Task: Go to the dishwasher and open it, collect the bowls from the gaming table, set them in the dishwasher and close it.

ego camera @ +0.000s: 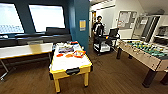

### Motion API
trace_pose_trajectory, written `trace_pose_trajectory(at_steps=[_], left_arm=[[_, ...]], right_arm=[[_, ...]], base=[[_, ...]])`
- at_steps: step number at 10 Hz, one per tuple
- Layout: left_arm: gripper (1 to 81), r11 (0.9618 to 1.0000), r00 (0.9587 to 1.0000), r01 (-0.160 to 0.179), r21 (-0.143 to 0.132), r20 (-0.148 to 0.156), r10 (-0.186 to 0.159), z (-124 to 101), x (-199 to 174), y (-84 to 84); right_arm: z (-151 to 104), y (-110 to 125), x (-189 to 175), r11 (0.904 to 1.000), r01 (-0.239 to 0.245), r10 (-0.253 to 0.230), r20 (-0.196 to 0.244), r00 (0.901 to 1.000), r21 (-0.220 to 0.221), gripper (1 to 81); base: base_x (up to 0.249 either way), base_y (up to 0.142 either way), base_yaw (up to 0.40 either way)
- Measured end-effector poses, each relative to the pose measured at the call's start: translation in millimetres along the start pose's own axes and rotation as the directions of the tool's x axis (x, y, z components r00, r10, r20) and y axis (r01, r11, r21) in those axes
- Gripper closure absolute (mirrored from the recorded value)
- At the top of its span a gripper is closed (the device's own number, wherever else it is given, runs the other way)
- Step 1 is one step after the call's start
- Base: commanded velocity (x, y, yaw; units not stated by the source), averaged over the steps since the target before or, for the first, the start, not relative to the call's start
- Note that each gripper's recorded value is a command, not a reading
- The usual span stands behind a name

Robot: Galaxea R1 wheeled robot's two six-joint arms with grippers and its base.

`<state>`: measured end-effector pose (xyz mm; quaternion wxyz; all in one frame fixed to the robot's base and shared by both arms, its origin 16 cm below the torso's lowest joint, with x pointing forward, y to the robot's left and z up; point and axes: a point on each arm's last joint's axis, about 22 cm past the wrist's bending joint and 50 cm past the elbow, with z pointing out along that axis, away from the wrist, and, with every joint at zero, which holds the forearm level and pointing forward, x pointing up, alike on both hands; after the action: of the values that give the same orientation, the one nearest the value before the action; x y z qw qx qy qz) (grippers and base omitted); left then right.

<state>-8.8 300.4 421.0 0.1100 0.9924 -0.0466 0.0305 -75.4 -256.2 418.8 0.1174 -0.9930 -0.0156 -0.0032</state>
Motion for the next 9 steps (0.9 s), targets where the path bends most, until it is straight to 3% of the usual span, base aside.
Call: trace_pose_trajectory(at_steps=[9], left_arm=[[81.1,1.0000,1.0000,0.000,0.006,0.004,0.000,0.9,-0.8,0.7]], right_arm=[[-0.2,-1.2,-5.3,1.0000,0.006,-0.006,0.006,1.0000,0.001,81.1]], base=[[0.000,0.000,-0.396]])
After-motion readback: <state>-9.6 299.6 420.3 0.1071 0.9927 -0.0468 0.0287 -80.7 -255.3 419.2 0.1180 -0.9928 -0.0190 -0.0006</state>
